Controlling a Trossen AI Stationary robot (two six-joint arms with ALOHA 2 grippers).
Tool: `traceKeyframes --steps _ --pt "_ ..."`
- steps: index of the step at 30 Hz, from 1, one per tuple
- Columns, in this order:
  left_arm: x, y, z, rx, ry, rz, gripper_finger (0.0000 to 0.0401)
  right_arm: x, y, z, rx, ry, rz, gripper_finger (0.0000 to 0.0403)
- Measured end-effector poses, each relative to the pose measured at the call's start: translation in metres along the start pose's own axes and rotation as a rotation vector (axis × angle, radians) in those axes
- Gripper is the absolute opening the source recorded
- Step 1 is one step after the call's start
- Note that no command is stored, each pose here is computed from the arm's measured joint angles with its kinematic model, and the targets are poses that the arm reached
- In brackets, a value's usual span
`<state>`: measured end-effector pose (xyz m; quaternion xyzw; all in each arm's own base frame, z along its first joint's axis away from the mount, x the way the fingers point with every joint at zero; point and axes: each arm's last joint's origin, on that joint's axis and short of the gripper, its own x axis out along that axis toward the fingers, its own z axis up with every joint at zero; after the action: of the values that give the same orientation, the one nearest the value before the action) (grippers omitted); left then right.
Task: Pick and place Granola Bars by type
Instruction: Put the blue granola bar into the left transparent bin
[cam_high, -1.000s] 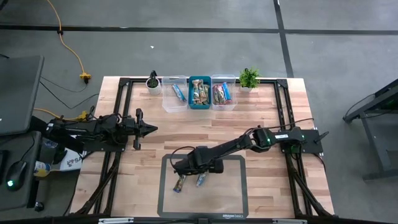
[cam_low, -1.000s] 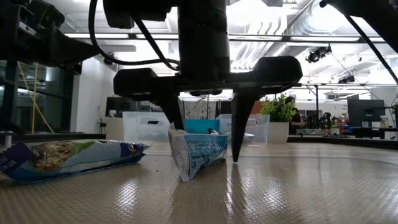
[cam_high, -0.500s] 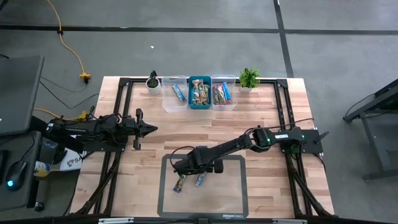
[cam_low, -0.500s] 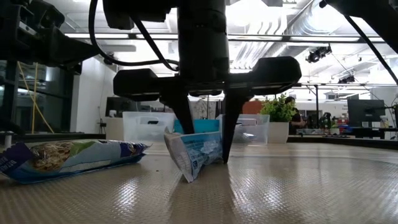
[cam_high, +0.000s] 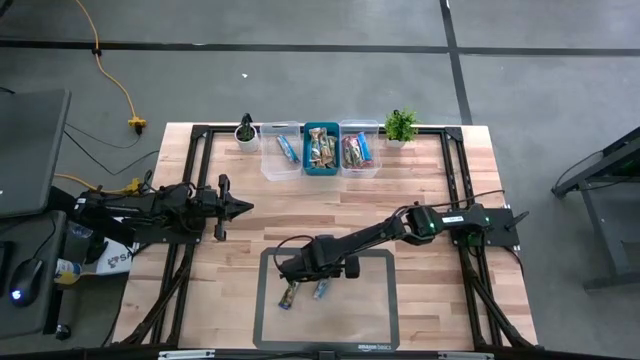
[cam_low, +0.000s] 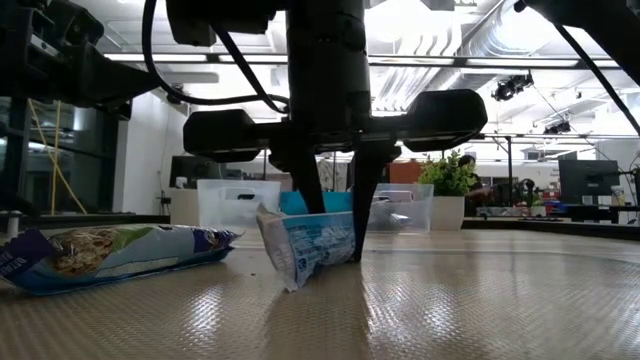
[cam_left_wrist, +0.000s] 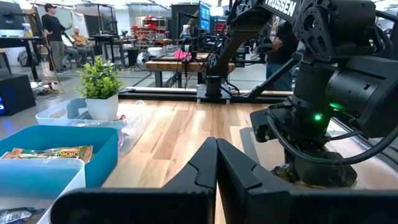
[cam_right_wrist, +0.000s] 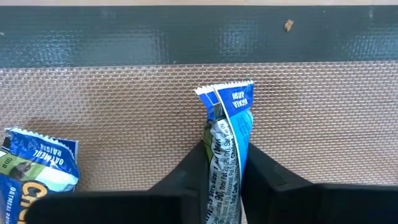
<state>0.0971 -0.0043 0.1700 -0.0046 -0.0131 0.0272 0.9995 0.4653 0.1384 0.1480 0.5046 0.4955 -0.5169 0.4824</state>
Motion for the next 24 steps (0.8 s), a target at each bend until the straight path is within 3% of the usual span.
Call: traceKeyframes --steps 18,24 --pt "0.000 0.000 0.000 0.000 0.000 0.000 0.0001 -0.001 0.003 -0.002 -0.047 0.057 0.017 0.0036" --pt "0.000 0.000 0.000 0.000 0.000 0.000 0.0001 -0.011 0.008 -0.005 -0.074 0.073 0.077 0.0039"
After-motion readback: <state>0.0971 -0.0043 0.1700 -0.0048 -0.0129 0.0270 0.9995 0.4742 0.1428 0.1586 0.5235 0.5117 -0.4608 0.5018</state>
